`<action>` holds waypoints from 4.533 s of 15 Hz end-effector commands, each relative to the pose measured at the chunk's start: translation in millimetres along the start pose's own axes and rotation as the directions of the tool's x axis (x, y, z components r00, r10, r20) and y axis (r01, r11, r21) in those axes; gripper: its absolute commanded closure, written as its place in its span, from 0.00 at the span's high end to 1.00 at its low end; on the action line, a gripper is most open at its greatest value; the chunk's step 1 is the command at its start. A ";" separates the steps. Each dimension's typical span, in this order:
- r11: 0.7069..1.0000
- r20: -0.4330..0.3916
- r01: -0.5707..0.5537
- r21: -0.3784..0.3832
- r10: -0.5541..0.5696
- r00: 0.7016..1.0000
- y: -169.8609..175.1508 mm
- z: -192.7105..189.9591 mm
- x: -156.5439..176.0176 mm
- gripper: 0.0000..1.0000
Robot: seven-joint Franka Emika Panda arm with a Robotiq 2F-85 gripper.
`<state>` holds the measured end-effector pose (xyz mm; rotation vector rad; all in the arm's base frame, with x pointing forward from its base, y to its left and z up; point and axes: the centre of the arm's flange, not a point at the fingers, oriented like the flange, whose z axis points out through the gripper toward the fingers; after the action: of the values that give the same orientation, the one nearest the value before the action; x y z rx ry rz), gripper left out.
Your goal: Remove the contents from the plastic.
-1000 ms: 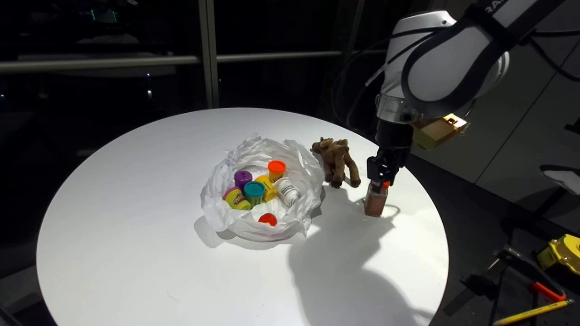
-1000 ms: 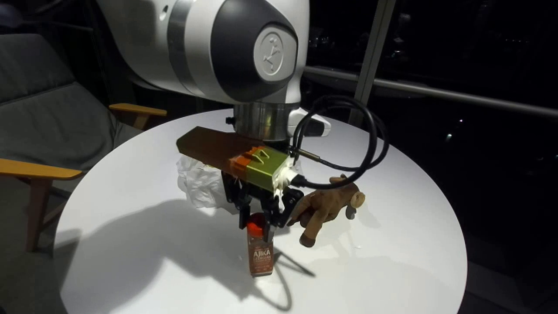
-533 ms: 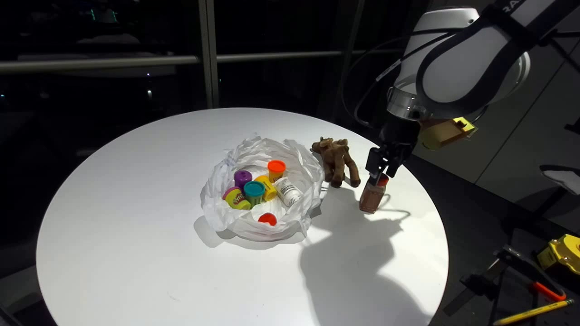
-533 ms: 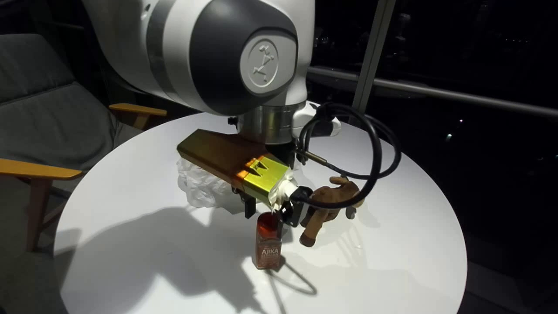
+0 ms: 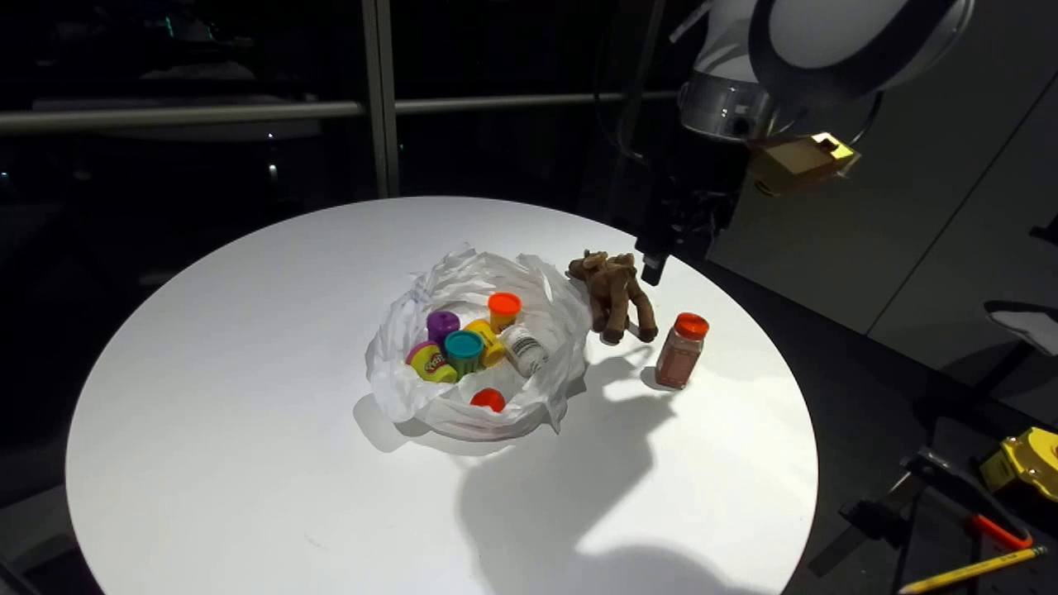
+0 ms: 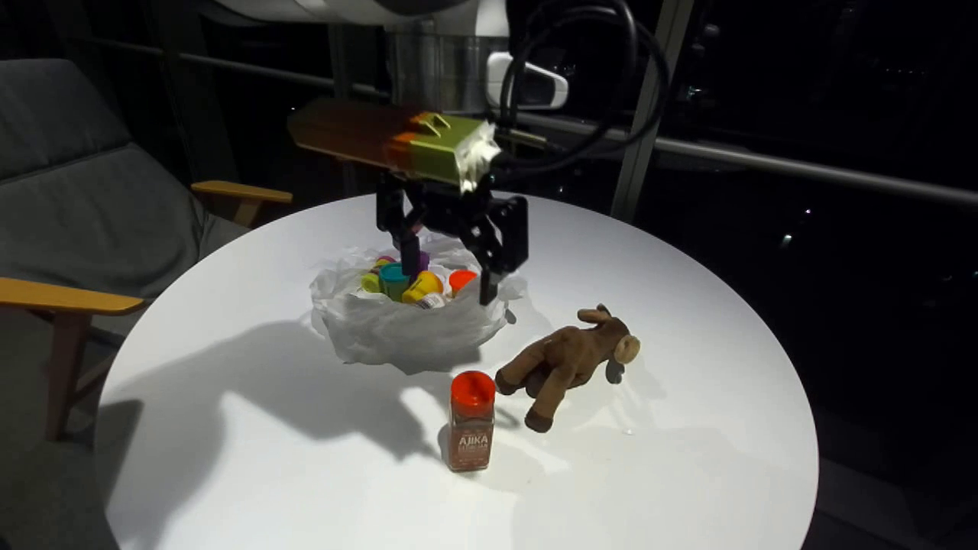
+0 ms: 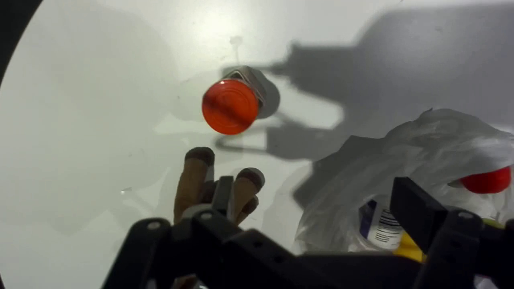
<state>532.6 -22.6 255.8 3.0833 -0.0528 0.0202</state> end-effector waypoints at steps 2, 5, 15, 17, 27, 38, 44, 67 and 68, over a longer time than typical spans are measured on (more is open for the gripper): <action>0.999 0.067 0.034 -0.006 -0.034 0.997 -77.8 -8.7 78.5 1.00; 0.999 0.105 -0.027 0.045 0.023 0.994 -111.6 0.6 118.9 1.00; 0.936 0.124 -0.349 0.044 0.341 0.932 -111.2 76.6 189.4 1.00; 0.921 0.128 -0.388 0.028 0.381 0.916 -109.4 92.0 197.7 1.00; 0.829 0.123 -0.556 -0.053 0.558 0.820 -97.4 126.6 226.5 1.00; 0.794 0.145 -0.606 -0.049 0.606 0.782 -94.7 116.5 225.6 0.28; 0.843 0.100 -0.537 0.002 0.535 0.839 -84.8 35.5 167.8 0.28; 0.978 0.037 -0.120 -0.172 0.128 0.991 -148.9 118.3 -117.7 0.28; 0.982 0.031 -0.113 -0.151 0.119 0.992 -151.1 128.2 -131.2 0.28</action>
<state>459.2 127.1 131.7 2.8921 -0.2256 -0.1366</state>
